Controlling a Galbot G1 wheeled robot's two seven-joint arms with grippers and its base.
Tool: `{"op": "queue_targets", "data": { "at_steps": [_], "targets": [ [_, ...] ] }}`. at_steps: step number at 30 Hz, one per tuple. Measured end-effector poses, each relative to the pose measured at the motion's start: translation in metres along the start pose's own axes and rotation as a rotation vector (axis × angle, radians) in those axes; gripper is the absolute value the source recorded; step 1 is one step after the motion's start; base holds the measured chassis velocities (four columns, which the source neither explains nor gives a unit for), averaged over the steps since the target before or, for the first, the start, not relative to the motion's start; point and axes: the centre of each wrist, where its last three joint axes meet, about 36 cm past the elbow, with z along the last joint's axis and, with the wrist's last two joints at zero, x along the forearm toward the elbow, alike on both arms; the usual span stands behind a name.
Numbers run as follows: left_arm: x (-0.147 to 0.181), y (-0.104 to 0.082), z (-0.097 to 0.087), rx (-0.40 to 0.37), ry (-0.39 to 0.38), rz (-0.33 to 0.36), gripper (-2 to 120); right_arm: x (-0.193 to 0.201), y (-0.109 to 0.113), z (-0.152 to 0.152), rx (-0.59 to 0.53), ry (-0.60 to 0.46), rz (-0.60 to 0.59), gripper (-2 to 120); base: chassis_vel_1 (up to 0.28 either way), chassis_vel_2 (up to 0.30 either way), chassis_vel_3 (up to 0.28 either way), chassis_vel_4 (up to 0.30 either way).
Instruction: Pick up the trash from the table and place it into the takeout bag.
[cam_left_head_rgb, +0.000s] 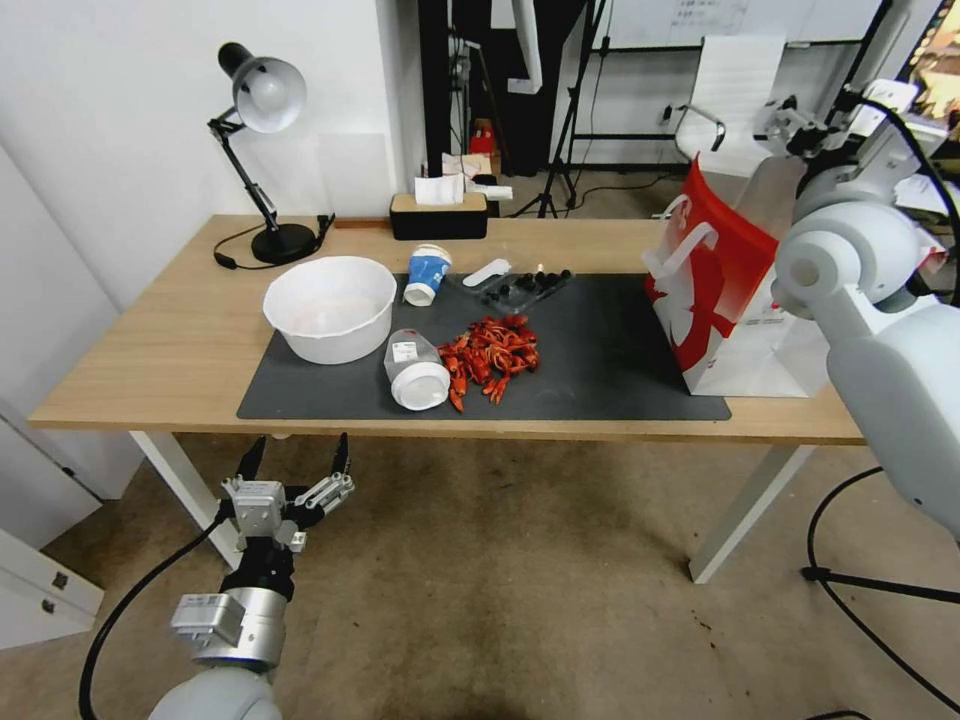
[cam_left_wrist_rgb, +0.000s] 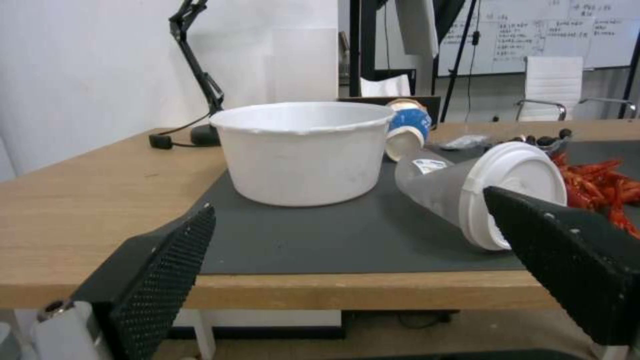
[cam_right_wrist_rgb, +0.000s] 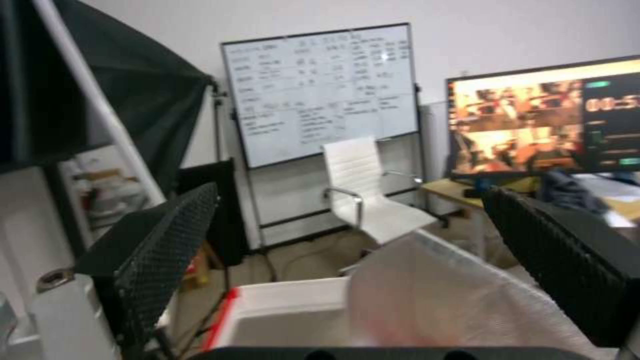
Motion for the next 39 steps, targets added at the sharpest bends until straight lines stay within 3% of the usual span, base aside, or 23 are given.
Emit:
{"op": "queue_targets", "data": {
  "at_steps": [5, 7, 11, 13, 20, 31, 34, 39],
  "targets": [
    [0.000, 0.000, 0.000, 0.000, -0.002, -0.001, 100, 0.019, -0.001, 0.000, -0.052, -0.014, -0.097, 100, 0.000, 0.000, 0.000, 0.000],
    [-0.001, 0.000, -0.001, 0.001, -0.004, -0.001, 100, 0.041, -0.005, 0.000, -0.088, -0.044, -0.214, 100, 0.000, 0.000, 0.000, 0.000],
    [-0.001, 0.000, -0.001, 0.003, -0.005, -0.001, 100, 0.057, -0.008, 0.003, -0.105, -0.063, -0.291, 100, 0.000, 0.000, 0.000, 0.000],
    [0.000, -0.002, -0.002, 0.007, -0.007, 0.000, 100, 0.091, -0.016, 0.016, -0.133, -0.071, -0.427, 100, 0.000, 0.000, 0.000, 0.000],
    [0.001, -0.001, -0.004, 0.006, -0.011, -0.002, 100, 0.141, -0.028, 0.047, -0.164, -0.071, -0.566, 100, 0.000, 0.000, 0.000, 0.000],
    [0.004, 0.000, -0.006, 0.005, -0.018, -0.012, 100, 0.219, -0.041, 0.111, -0.162, -0.022, -0.584, 100, 0.000, 0.000, 0.000, 0.000],
    [0.004, 0.001, -0.006, 0.003, -0.020, -0.011, 100, 0.253, -0.050, 0.144, -0.138, 0.021, -0.562, 100, 0.000, 0.000, 0.000, 0.000],
    [0.004, 0.001, -0.005, 0.005, -0.019, -0.008, 100, 0.277, -0.057, 0.168, -0.116, 0.077, -0.538, 100, 0.000, 0.000, 0.000, 0.000]
  ]
}}
